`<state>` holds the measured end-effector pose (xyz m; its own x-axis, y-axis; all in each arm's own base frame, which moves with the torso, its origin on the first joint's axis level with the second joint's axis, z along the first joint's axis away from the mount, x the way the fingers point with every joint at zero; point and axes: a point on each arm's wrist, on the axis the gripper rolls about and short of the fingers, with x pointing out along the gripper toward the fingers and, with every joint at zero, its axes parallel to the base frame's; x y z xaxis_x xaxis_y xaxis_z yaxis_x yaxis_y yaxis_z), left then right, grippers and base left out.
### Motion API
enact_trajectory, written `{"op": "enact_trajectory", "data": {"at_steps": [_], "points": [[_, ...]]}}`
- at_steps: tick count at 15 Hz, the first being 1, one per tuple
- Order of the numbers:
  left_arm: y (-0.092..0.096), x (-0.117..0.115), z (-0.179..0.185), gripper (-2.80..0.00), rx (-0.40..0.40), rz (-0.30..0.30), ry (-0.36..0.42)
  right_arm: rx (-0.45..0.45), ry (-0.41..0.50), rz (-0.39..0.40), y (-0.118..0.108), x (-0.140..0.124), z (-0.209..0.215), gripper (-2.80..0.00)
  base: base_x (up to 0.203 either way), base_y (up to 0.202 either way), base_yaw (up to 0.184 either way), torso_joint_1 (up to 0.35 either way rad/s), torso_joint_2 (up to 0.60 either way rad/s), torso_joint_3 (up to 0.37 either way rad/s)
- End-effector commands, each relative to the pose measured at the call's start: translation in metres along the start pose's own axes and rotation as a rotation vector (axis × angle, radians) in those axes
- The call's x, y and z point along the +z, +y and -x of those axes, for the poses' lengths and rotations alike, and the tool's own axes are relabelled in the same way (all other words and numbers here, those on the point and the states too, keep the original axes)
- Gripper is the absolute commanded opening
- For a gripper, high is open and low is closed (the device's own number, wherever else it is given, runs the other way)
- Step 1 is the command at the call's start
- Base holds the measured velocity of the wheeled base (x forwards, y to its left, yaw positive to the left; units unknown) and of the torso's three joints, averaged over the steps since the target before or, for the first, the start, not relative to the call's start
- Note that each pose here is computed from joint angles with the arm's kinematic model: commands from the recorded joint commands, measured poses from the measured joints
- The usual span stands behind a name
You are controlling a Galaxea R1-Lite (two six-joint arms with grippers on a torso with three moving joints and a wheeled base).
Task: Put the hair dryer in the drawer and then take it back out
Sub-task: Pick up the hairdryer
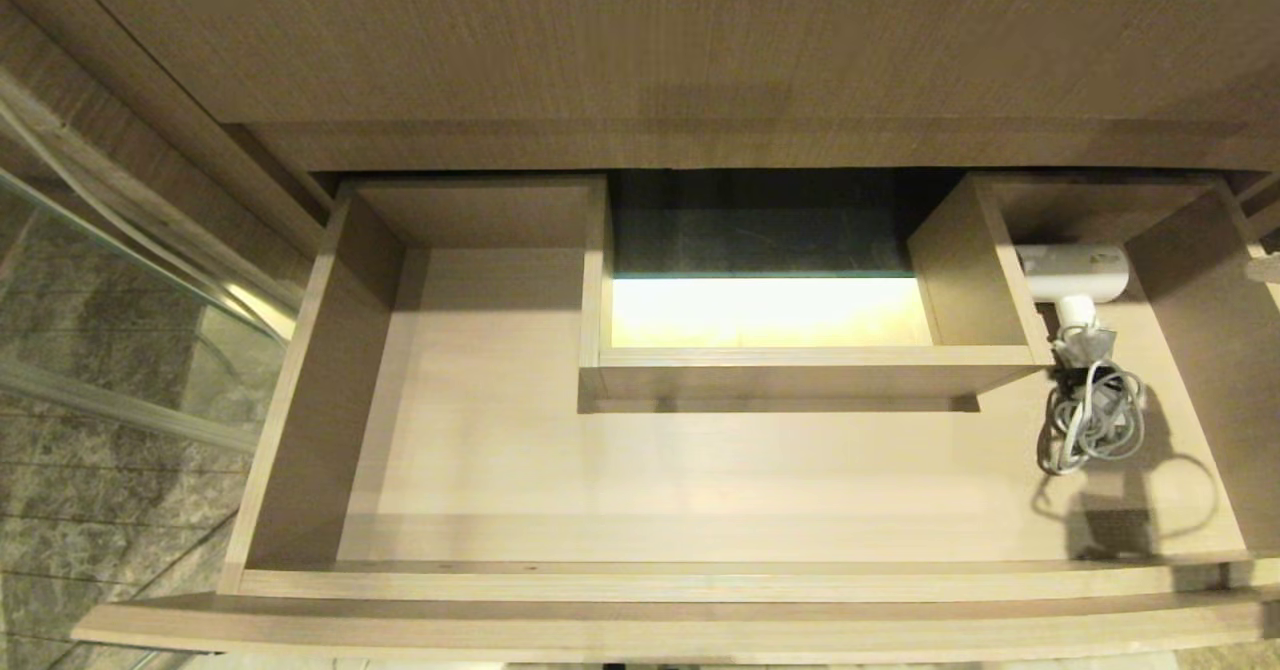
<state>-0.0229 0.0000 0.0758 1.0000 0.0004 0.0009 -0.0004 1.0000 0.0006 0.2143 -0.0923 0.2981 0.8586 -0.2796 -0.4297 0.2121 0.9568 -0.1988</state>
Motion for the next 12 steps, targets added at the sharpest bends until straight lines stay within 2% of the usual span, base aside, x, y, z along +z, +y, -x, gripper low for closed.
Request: {"op": "enact_trajectory", "data": {"at_steps": [1, 3, 8, 12], "points": [[0.000, 0.000, 0.000, -2.80, 0.001, -0.001, -0.001, 0.031, 0.103, -0.042, 0.000, -0.012, -0.039, 0.00, 0.000, 0.000, 0.000, 0.000, 0.00, 0.000], [0.000, 0.000, 0.000, -2.80, 0.001, -0.001, 0.001, 0.046, 0.139, -0.084, 0.002, -0.016, -0.061, 0.00, 0.000, 0.000, 0.000, 0.000, 0.00, 0.000], [0.000, 0.000, 0.000, -2.80, 0.001, -0.001, -0.001, 0.113, 0.145, -0.123, 0.024, -0.013, -0.114, 0.00, 0.000, 0.000, 0.000, 0.000, 0.00, 0.000], [0.000, 0.000, 0.000, -2.80, 0.001, 0.000, -0.001, 0.161, 0.146, -0.118, 0.046, -0.016, -0.148, 0.00, 0.000, 0.000, 0.000, 0.000, 0.00, 0.000]]}}
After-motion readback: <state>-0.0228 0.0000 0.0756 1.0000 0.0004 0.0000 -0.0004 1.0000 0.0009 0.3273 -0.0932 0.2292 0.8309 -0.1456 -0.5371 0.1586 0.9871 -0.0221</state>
